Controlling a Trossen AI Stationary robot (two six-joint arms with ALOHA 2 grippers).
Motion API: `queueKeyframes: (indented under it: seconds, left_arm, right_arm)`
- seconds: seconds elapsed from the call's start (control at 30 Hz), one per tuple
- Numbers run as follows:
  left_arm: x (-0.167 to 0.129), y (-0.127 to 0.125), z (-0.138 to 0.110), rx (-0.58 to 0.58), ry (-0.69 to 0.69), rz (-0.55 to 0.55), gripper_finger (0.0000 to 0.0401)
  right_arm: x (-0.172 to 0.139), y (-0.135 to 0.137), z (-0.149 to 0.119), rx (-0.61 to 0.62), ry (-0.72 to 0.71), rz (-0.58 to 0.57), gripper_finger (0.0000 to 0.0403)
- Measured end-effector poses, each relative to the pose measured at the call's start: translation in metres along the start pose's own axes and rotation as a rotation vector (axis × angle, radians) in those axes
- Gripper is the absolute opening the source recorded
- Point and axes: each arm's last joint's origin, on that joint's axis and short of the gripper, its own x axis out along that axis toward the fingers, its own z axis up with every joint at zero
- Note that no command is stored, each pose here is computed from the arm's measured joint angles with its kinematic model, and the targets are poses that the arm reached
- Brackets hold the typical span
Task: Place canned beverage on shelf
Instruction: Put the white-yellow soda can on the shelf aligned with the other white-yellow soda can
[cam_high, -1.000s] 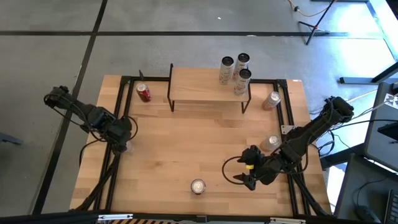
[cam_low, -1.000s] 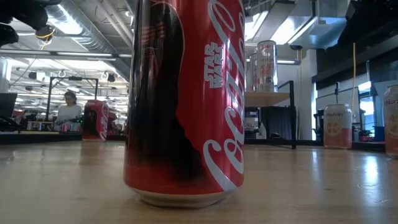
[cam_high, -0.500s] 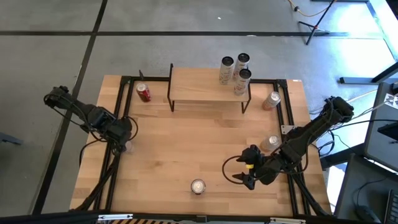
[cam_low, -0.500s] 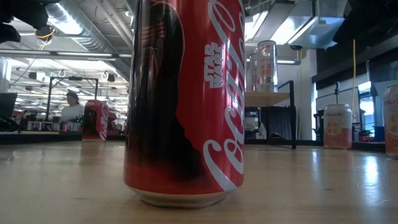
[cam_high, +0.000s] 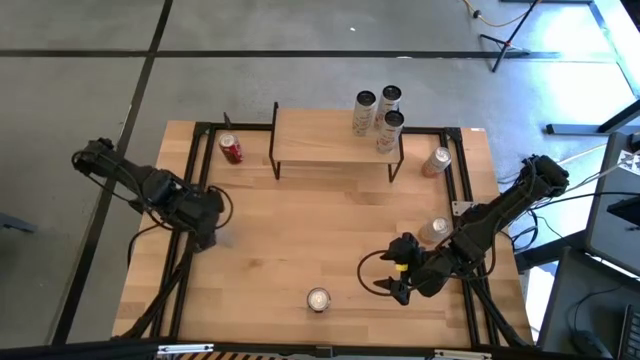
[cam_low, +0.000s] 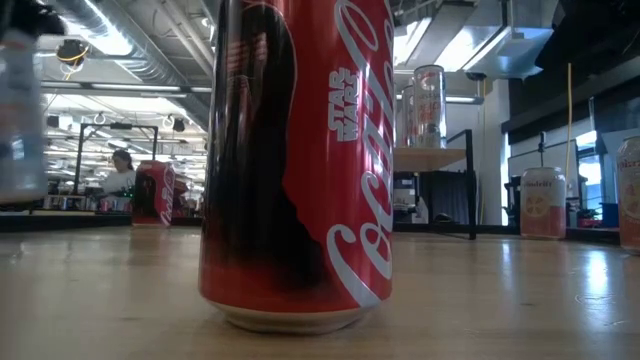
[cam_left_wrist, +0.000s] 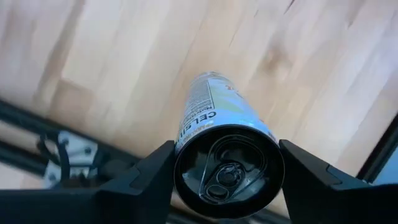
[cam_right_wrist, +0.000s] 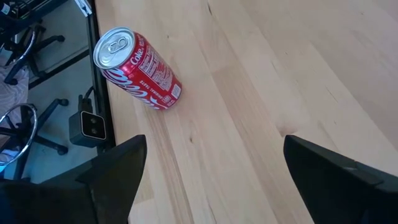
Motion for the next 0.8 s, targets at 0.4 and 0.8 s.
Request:
queueKeyframes:
  seconds: [0.4, 0.8]
  left_arm:
    - [0.011, -0.074, 0.097, 0.354, -0.009, -0.02, 0.021]
    - [0.054, -0.105, 0.175, 0.606, 0.04, -0.062, 0.021]
  right_arm:
    - [0.0, 0.0, 0.0, -0.023, -0.001, -0.001, 0.0365]
    - [0.0, 0.0, 0.0, -0.022, -0.001, -0.001, 0.0365]
